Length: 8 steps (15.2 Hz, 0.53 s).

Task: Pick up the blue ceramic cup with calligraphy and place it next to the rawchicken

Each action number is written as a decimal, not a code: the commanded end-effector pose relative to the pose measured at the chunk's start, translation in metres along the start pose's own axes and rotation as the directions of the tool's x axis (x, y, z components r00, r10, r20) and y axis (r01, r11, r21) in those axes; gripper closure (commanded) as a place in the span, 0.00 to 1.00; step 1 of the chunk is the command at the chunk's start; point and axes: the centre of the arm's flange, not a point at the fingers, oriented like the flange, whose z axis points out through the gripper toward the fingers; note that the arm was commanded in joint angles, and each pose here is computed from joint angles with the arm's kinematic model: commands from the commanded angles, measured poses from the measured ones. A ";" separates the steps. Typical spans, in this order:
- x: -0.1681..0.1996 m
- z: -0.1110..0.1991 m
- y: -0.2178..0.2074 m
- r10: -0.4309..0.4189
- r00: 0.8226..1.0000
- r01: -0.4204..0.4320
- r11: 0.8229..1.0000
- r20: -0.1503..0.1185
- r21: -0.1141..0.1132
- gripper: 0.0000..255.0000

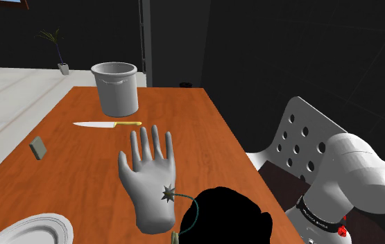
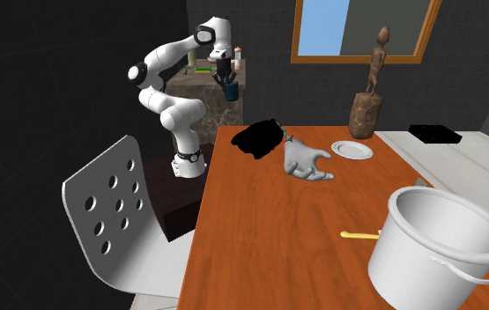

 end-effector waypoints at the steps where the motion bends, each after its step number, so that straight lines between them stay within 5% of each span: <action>1: -0.003 0.010 -0.001 0.001 1.000 -0.001 1.000 0.001 0.000 1.00; 8: -0.002 0.047 0.001 0.001 1.000 -0.001 1.000 0.001 0.000 1.00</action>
